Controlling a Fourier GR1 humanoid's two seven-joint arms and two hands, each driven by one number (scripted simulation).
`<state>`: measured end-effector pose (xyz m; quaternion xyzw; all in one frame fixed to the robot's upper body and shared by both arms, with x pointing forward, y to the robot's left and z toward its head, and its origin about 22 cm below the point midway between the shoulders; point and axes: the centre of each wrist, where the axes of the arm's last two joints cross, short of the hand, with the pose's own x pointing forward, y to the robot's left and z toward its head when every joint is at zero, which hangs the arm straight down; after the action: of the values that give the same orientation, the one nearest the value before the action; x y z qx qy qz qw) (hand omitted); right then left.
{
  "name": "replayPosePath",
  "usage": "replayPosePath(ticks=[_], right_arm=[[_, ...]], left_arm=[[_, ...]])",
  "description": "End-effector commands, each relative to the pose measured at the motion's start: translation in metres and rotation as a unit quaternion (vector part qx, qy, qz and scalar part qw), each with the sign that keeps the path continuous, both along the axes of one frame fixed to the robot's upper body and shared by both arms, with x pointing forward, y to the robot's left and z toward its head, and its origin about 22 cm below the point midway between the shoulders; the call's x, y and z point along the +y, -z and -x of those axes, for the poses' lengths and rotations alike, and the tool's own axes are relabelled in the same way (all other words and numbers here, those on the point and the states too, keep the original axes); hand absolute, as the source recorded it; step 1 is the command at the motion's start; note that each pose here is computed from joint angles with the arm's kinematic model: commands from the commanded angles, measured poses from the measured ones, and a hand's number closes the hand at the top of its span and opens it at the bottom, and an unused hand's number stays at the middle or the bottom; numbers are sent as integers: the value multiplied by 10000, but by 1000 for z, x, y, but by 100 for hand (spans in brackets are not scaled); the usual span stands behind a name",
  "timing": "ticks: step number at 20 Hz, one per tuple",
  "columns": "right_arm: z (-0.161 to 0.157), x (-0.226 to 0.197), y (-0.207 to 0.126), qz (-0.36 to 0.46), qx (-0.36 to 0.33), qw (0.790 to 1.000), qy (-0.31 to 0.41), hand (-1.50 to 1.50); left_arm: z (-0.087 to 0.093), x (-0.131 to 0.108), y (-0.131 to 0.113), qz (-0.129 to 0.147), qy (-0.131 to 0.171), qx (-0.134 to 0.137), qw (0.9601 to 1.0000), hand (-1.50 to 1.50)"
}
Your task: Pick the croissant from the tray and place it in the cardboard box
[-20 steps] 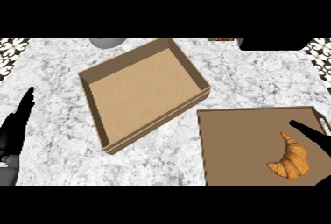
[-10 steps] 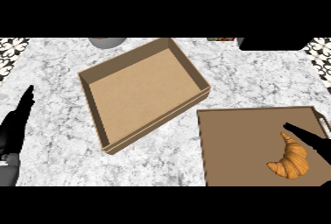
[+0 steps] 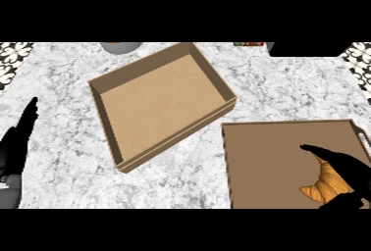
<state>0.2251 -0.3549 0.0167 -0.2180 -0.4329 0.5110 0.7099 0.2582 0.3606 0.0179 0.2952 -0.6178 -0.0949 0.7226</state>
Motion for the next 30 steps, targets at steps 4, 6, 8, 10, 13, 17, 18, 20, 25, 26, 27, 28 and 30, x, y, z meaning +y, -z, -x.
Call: replayPosePath(ticks=[4, 6, 8, 10, 13, 17, 18, 20, 25, 26, 27, 28, 30], right_arm=[[-22, 6, 5, 423, -1014, 9939, 115, 150], [1, -17, 23, 573, -1161, 9915, 128, 150], [-5, 1, 21, 750, -1317, 9884, 132, 150], [-12, 23, 19, 780, -1491, 9854, 260, 150], [-24, 91, -9, 749, -1642, 9822, 523, 150], [-28, 170, -11, 902, -1976, 9726, 829, 150], [-22, 169, -12, 1080, -2124, 9671, 893, 150], [-29, 160, -25, 1480, -2455, 9519, 1079, 150], [-17, 189, -82, 1227, -3415, 9248, 1142, 150], [-2, 196, -94, 1179, -3686, 9163, 1035, 150], [2, 202, -108, 1057, -3931, 9085, 941, 150], [-15, 197, -109, 1144, -4149, 8993, 772, 150], [-13, 204, -123, 951, -4266, 8979, 530, 150]], left_arm=[[0, 2, 0, 15, 4, -34, 10000, 0], [-7, 7, -5, 57, 19, 42, 10000, 0], [-6, -3, -12, 21, 80, 4, 10000, 0], [4, 16, 6, 82, 39, 87, 9999, 0], [-7, -2, -13, 56, 45, 11, 10000, 0], [-3, 4, 4, 21, 44, 9, 10000, 0], [2, 8, -5, -9, 31, -60, 10000, 0], [0, 1, 1, 30, 43, 45, 10000, 0], [-1, -12, 8, -4, -54, -10, 10000, 0], [2, -2, 2, 7, -6, 18, 10000, 0], [0, 5, -3, 4, -14, 57, 10000, 0], [3, -4, 5, -21, -34, 32, 10000, 0], [-5, 6, 6, 83, -3, -9, 10000, 0]])
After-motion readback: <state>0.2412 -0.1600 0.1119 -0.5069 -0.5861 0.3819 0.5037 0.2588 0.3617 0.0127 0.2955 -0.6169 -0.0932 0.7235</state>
